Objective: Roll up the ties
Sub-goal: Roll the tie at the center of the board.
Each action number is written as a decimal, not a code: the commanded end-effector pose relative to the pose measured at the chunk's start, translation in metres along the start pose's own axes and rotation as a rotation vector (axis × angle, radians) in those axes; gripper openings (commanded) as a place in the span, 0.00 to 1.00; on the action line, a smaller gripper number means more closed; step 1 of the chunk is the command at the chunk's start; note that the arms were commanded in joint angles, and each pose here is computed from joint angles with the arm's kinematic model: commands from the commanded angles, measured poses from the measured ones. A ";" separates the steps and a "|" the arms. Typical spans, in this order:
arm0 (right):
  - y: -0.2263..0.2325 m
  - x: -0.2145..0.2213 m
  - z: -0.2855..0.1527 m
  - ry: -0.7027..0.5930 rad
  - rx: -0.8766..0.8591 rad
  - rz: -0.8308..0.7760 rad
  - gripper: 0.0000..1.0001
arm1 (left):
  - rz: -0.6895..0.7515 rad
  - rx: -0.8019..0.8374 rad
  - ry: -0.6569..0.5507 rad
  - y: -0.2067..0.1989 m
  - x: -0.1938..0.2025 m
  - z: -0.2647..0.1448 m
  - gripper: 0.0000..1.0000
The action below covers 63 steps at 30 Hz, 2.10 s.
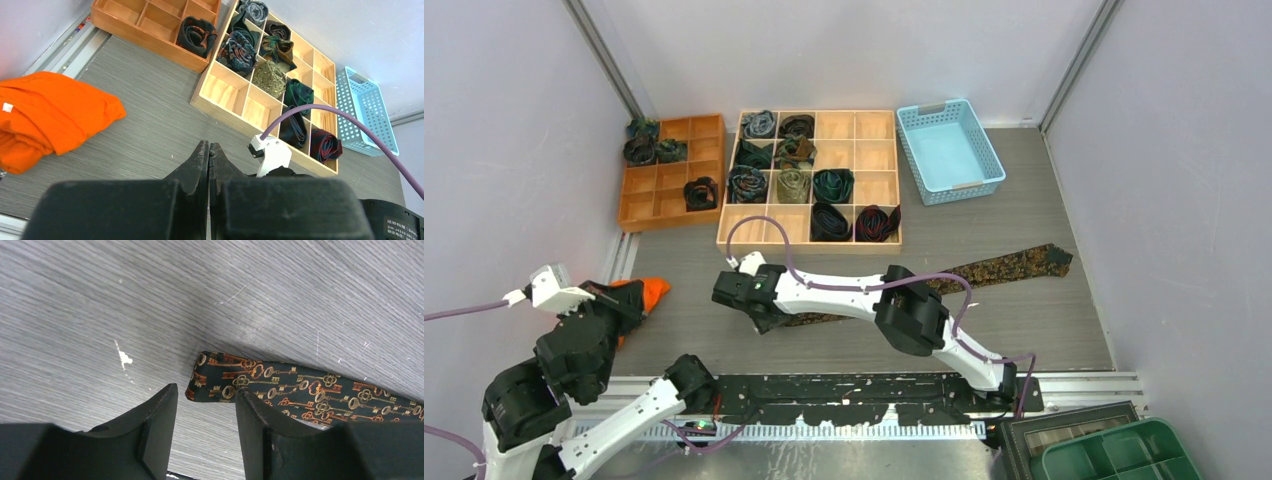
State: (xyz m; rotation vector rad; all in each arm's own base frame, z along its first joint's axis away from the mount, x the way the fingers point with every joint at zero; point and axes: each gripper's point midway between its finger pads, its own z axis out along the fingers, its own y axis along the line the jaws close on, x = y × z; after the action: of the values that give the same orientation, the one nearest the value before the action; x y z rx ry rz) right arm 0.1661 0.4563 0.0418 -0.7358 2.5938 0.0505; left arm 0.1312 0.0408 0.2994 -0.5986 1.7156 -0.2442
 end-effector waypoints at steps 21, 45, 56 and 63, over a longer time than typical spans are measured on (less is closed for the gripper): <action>0.011 -0.044 -0.047 -0.139 -0.161 0.091 0.01 | 0.054 0.057 0.035 -0.025 0.018 0.013 0.00; -0.071 -0.023 -0.060 -0.115 -0.739 0.586 0.01 | 0.191 0.248 0.275 -0.135 0.138 0.077 0.00; -0.102 0.009 -0.009 -0.035 -0.486 0.562 0.23 | 0.225 0.216 0.403 -0.126 0.207 0.094 0.00; -0.123 0.021 0.006 0.012 -0.320 0.527 0.37 | 0.223 0.204 0.450 -0.113 0.234 0.096 0.00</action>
State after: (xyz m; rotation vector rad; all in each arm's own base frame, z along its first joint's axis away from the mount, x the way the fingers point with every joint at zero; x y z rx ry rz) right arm 0.2020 0.3493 0.0351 -0.1003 2.7680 0.7589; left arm 0.2157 -0.1473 0.1277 -0.1605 2.1843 -0.3265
